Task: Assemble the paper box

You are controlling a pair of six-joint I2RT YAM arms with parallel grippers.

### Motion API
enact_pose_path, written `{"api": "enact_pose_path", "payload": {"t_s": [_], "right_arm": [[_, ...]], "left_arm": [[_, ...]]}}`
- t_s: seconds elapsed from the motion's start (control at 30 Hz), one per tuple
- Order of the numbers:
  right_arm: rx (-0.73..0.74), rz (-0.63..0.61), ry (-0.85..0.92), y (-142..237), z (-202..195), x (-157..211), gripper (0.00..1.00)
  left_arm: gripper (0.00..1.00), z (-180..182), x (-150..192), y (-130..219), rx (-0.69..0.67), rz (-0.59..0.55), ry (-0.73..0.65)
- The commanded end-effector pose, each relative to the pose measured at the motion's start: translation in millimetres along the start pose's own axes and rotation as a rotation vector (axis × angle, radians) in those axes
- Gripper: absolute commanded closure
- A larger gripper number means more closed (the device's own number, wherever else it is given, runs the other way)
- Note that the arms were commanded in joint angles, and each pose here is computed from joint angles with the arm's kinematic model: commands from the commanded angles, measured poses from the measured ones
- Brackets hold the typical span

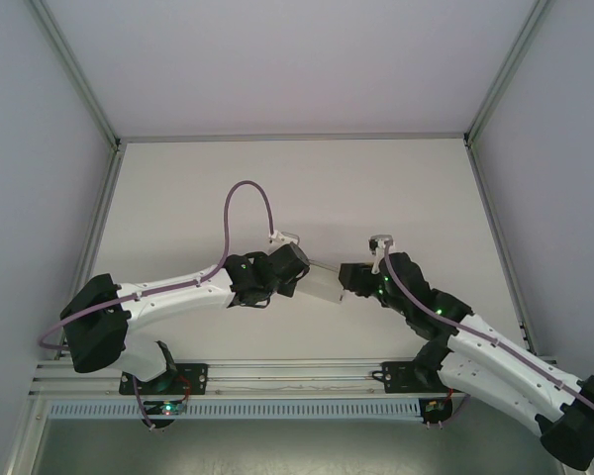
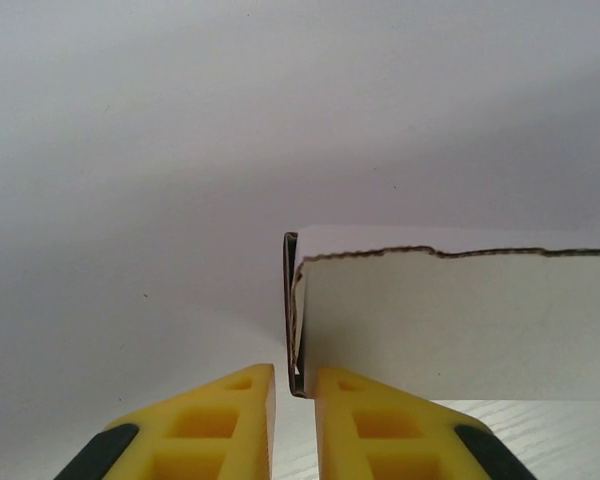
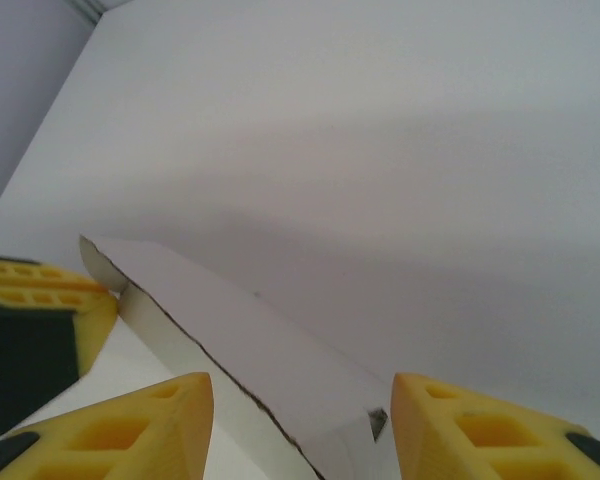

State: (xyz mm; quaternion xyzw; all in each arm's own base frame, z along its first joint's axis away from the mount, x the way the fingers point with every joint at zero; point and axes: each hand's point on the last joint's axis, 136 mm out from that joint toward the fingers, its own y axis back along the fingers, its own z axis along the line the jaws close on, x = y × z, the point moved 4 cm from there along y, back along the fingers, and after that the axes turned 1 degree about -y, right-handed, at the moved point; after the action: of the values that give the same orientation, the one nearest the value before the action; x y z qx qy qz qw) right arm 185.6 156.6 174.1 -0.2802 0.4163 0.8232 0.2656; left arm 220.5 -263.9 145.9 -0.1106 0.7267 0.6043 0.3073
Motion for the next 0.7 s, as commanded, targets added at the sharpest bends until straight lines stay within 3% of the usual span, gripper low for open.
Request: {"api": "enact_pose_path", "payload": {"t_s": [0.0, 0.13, 0.23, 0.57, 0.67], "right_arm": [[0.011, 0.113, 0.036, -2, -12, 28, 0.50], [0.049, 0.136, 0.084, -2, -14, 31, 0.52], [0.115, 0.135, 0.107, -4, -18, 28, 0.61], [0.165, 0.115, 0.175, 5, -4, 0, 0.55], [0.148, 0.131, 0.189, 6, 1, -3, 0.66]], "left_arm": [[0.78, -1, 0, 2, 0.004, -0.011, 0.014], [0.65, -3, -2, 2, 0.014, -0.014, 0.019], [0.65, -5, -3, 2, 0.022, -0.016, 0.014], [0.66, -5, -3, 2, 0.023, -0.015, -0.004], [0.65, -5, -2, 2, 0.025, -0.014, -0.009]]}}
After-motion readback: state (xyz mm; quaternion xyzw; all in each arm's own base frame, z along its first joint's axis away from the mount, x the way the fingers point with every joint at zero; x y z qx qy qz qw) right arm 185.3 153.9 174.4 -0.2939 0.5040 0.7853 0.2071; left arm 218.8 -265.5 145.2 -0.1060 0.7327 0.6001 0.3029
